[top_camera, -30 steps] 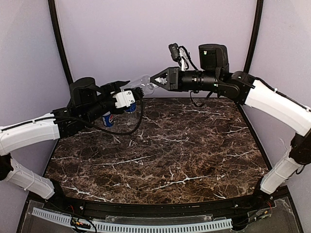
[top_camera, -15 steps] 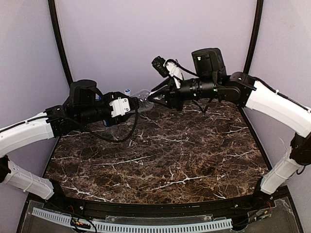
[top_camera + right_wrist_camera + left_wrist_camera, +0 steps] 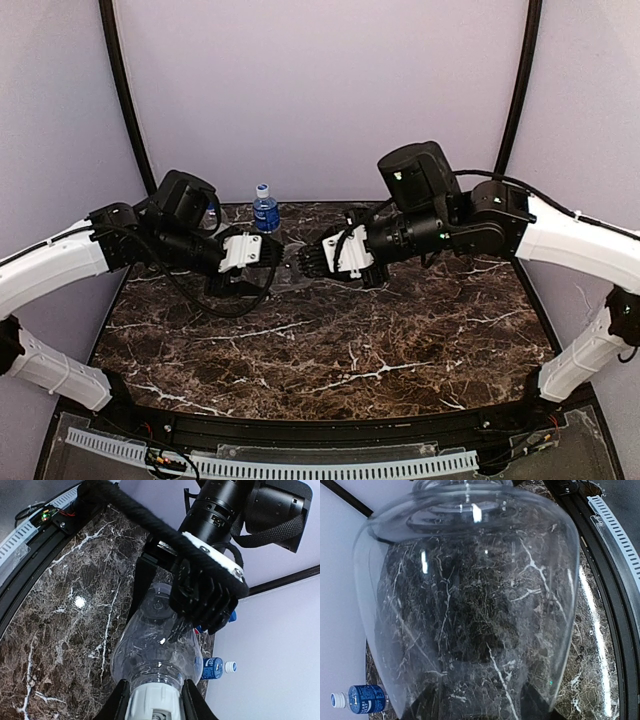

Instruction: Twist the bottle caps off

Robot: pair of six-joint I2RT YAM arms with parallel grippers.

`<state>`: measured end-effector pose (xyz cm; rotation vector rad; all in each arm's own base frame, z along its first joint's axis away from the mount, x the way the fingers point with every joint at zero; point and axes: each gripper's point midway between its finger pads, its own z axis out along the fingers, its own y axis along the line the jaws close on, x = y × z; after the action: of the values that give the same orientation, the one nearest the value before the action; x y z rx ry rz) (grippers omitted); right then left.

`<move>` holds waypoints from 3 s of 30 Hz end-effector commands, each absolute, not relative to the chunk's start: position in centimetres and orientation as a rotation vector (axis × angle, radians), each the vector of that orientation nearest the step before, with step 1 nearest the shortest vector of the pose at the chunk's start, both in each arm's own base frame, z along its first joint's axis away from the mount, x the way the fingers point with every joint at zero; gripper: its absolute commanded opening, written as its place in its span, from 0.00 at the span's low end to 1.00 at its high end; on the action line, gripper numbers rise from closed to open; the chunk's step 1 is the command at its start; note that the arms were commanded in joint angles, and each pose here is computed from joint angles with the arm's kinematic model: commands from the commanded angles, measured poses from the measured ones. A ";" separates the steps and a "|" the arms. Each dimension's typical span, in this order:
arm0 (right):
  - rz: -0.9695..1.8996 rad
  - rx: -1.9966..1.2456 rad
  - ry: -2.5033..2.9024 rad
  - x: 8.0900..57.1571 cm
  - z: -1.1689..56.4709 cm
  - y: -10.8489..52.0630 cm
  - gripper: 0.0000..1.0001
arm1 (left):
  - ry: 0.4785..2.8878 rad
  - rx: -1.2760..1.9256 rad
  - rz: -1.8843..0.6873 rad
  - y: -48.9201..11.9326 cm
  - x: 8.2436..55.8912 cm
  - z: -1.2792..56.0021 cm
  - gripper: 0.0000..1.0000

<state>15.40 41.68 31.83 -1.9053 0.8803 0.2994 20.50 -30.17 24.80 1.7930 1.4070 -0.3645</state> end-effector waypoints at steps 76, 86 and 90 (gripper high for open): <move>0.494 -2.011 0.750 10.0 28.8 41.5 0.00 | 1.269 1.829 -0.359 -31.4 20.2 25.4 0.26; 0.116 -2.086 0.723 13.1 26.4 42.7 0.00 | 1.320 1.825 -0.445 -31.5 19.2 25.5 0.25; 0.050 -2.015 0.675 13.7 27.3 42.7 0.00 | 1.321 1.816 -0.431 -31.4 19.4 25.5 0.25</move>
<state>13.86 41.40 26.99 -2.0509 0.8079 0.1276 18.92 -29.14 20.93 1.9518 1.4253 -0.3605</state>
